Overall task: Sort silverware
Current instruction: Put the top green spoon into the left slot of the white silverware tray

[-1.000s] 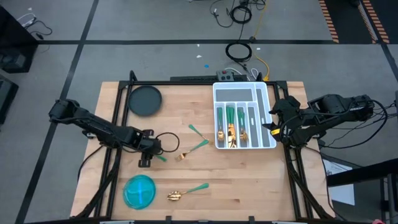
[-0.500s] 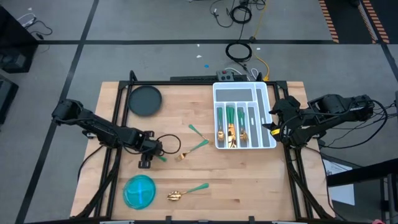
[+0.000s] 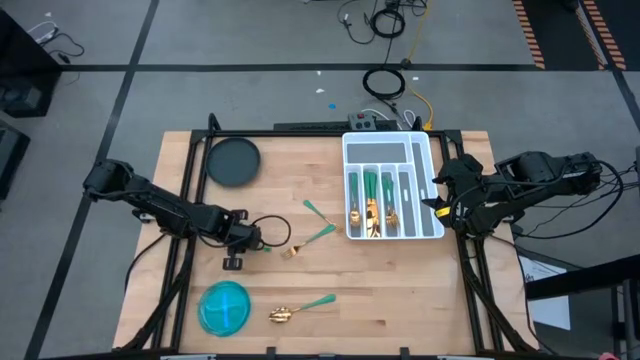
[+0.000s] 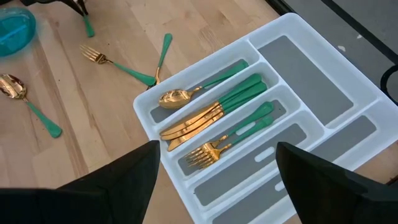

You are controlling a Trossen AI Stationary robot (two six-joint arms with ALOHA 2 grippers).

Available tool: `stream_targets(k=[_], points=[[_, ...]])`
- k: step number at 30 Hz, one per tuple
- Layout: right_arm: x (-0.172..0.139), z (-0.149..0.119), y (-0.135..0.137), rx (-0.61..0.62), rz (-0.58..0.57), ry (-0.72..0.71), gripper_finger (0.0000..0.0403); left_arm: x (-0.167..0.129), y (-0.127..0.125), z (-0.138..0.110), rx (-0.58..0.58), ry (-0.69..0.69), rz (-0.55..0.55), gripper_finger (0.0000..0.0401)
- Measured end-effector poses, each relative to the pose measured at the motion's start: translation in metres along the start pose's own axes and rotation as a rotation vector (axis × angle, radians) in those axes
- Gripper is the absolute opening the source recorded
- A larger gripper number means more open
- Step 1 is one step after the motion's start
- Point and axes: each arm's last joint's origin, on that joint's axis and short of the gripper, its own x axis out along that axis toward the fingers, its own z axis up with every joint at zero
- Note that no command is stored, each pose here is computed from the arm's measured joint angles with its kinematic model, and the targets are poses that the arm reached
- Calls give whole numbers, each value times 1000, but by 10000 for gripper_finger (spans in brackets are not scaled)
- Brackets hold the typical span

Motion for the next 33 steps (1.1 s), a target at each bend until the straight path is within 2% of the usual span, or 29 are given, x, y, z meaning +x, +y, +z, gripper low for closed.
stream_targets(k=[5, 16, 22, 33], points=[[0, 0, 0, 0, 0, 0, 313, 0, 0, 0, 0, 1, 0, 9], [0, 0, 0, 0, 0, 0, 313, -4, -1, 5, -26, 1, -24, 8], [0, 0, 0, -7, -1, -1, 313, -13, -5, 14, -37, -18, -74, 8], [0, 0, 0, -12, -1, -1, 313, -45, -11, 42, -146, -111, -105, 6]])
